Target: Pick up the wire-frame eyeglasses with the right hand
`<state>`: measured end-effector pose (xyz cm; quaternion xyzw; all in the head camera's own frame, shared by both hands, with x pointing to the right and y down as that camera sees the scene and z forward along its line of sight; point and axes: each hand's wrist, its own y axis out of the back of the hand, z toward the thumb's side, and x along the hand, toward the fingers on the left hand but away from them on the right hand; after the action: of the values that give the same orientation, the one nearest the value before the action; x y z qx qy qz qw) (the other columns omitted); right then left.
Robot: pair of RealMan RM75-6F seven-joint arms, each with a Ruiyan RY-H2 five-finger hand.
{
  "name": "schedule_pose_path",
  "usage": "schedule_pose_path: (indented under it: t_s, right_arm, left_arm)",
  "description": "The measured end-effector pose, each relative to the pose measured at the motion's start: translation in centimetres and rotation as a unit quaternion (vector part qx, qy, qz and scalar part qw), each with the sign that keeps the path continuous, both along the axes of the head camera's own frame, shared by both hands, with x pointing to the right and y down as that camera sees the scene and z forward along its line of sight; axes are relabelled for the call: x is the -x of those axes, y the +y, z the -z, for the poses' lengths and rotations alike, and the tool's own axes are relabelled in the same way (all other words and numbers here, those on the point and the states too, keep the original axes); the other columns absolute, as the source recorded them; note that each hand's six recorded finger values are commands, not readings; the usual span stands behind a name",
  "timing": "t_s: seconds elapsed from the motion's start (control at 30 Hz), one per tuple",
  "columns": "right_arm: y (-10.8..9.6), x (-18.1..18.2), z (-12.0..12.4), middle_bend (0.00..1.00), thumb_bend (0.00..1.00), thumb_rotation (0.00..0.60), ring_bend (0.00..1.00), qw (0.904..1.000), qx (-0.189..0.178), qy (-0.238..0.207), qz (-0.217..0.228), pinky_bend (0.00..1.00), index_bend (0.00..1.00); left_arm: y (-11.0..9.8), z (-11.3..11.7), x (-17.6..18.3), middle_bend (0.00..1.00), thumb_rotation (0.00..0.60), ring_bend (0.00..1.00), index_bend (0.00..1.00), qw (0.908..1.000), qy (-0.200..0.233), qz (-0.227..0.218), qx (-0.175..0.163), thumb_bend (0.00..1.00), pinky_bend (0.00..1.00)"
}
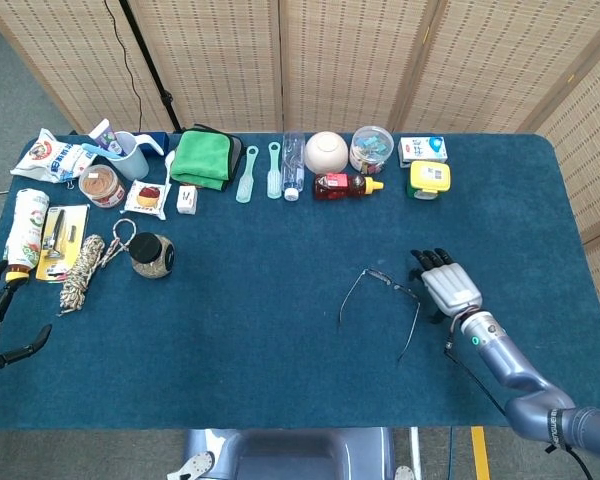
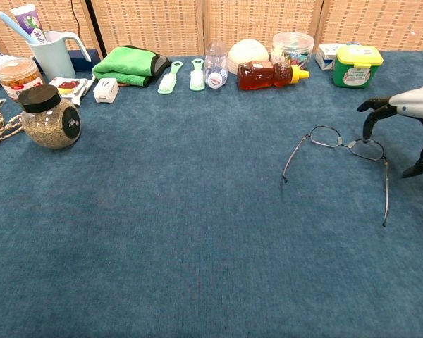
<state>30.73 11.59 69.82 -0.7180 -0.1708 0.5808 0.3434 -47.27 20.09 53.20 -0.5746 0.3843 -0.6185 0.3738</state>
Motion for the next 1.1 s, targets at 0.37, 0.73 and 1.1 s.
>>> schedule_pose_path:
  t_s: [0.37,0.73,1.1]
  right_arm:
    - [0.0,1.8,-0.7,0.03,0.03,0.6,0.0,0.9999,0.003,0.003,0.012,0.0,0.3]
    - [0.1,2.4,-1.0,0.03,0.03,0.6,0.0,0.9999,0.005,0.006,0.014,0.0,0.31]
    - [0.1,2.5,-0.8,0.03,0.03,0.6,0.0,0.9997,0.001,0.011,0.021,0.0,0.32]
  left_arm:
    - [0.4,-0.2,1.0,0.04,0.279,0.07,0.2,0.9999,-0.001,0.011,0.003,0.25,0.08]
    - [0.5,-0.3,1.5,0.04,0.279,0.07,0.2,0.9999,-0.002,0.016,0.004,0.25,0.08]
    - [0.6,-0.3,1.5,0.04,0.279,0.07,0.2,0.9999,0.0,0.017,0.003,0.25,0.08]
